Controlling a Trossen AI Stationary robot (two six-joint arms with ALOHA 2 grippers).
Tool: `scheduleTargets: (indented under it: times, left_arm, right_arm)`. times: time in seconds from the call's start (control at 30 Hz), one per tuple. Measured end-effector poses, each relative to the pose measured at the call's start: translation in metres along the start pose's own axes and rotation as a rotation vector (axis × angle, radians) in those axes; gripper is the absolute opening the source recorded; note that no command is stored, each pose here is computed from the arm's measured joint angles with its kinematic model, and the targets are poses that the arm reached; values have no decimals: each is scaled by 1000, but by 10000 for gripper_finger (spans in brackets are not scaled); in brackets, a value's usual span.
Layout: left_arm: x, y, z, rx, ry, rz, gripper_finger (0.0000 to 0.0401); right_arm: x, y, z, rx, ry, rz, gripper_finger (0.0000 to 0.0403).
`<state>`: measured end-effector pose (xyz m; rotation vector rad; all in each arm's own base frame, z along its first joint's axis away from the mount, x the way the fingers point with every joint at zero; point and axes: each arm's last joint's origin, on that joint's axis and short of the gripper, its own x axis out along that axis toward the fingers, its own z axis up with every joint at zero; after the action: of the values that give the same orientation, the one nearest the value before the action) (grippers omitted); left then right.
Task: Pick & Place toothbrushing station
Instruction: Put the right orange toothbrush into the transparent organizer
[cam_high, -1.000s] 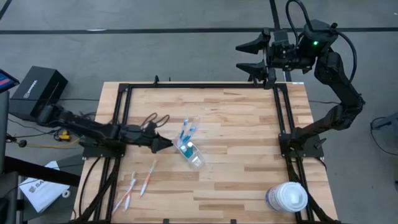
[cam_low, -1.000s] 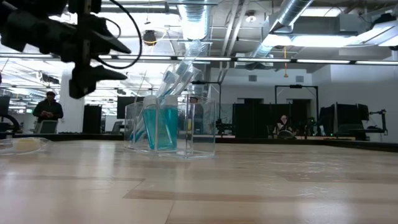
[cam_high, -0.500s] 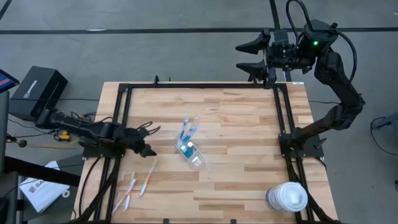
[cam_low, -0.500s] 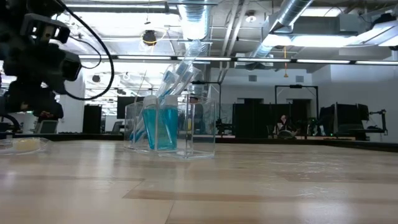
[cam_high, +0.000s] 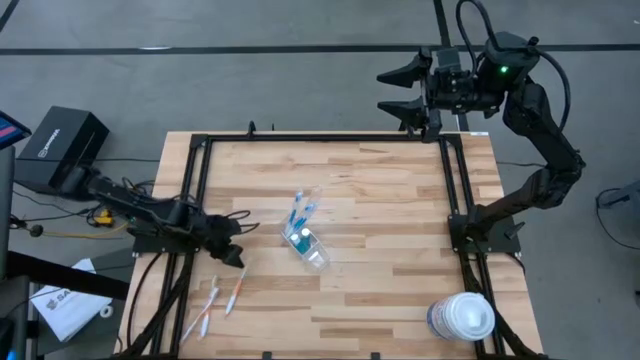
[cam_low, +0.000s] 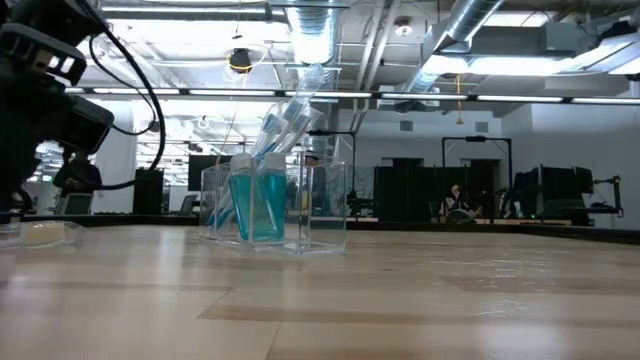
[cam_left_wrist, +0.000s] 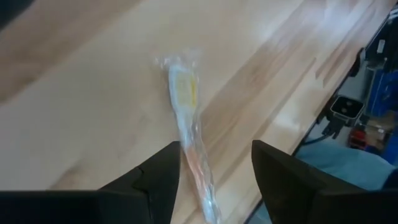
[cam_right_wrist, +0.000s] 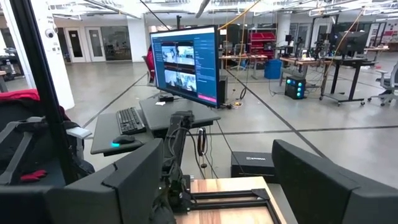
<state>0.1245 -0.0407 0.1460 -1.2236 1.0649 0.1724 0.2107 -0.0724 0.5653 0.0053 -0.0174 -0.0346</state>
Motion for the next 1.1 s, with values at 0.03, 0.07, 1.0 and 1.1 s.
scheduleTargets:
  times: [0.03,0.07,1.0,1.1]
  left_arm:
    - [0,0,-1,-8,8,1,195]
    - [1,0,-3,-19,16,2,197]
    - [50,-12,-21,-128,120,55,198]
    - [50,-12,-25,-136,133,55,194]
  right_arm:
    - [0,0,0,0,0,0,289]
    - [0,0,0,-1,-1,0,289]
    - [0,0,-3,-12,31,4,289]
    - [0,0,-3,-33,31,4,289]
